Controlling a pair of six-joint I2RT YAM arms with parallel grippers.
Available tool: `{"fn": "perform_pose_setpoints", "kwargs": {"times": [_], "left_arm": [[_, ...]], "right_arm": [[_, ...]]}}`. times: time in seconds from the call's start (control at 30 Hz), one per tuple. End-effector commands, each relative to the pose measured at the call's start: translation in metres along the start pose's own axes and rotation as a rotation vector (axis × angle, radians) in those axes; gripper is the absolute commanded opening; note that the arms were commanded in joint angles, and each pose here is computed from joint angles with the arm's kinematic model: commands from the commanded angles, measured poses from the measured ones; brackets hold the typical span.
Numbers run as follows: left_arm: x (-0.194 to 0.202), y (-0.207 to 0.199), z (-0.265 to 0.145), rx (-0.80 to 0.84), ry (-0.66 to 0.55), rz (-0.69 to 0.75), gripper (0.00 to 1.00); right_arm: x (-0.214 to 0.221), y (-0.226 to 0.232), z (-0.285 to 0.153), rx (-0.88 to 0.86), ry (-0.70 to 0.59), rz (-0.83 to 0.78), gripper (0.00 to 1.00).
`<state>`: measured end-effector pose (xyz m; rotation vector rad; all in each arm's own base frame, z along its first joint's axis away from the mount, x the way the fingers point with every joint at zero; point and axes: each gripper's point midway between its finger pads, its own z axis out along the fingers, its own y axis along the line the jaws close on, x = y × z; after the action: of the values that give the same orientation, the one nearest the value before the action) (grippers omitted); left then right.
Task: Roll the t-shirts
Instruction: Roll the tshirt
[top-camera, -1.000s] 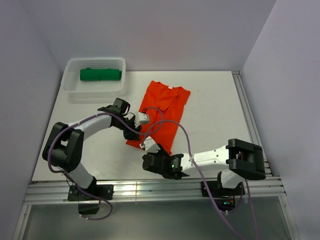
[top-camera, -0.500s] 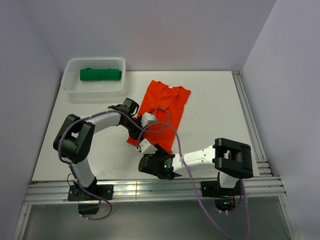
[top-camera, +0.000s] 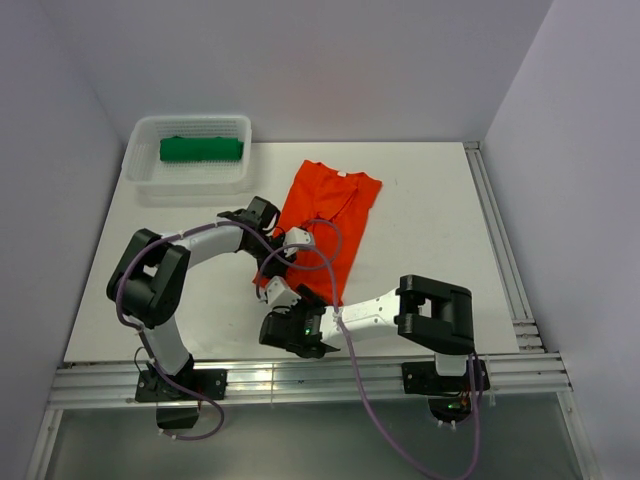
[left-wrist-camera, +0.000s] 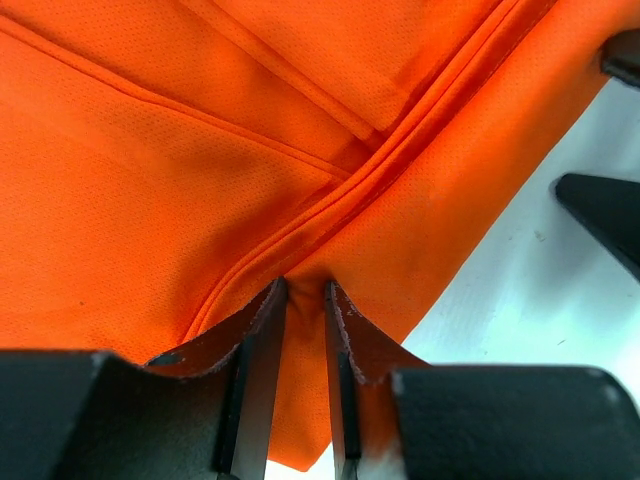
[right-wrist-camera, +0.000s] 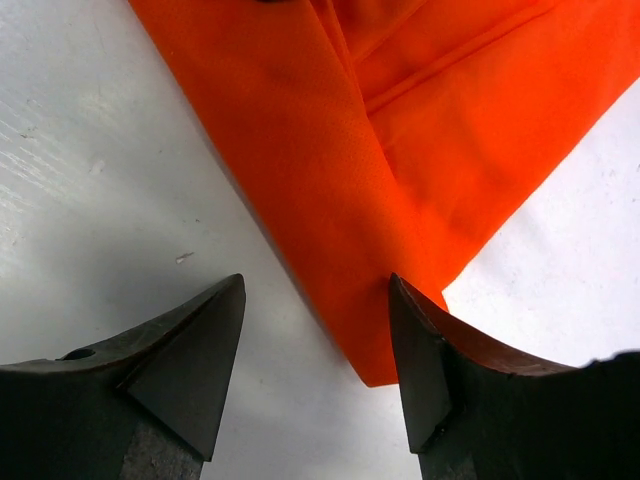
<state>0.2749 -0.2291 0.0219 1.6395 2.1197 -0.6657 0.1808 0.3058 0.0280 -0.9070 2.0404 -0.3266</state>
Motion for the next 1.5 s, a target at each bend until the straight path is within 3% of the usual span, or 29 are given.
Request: {"fn": "perform_pose_setpoints", "kwargs": {"times": [0.0,0.43,1.47], "left_arm": [[0.041,0.005,0.0,-0.039,0.157,0.016,0.29],[0.071,0.011,-0.023,-0.02,0.213,0.034,0.29],[0.065,0.01,-0.027,0.062,0.201,0.046,0.3]], "right_arm": [[0.015,-0.002,-0.001,0.011,0.057,-0.072,0.67],[0.012,0.003,0.004,0.042,0.094,-0.167,0.68],[0.002,0.037,0.002,0.187,0.016,-0.442,0.64]]}}
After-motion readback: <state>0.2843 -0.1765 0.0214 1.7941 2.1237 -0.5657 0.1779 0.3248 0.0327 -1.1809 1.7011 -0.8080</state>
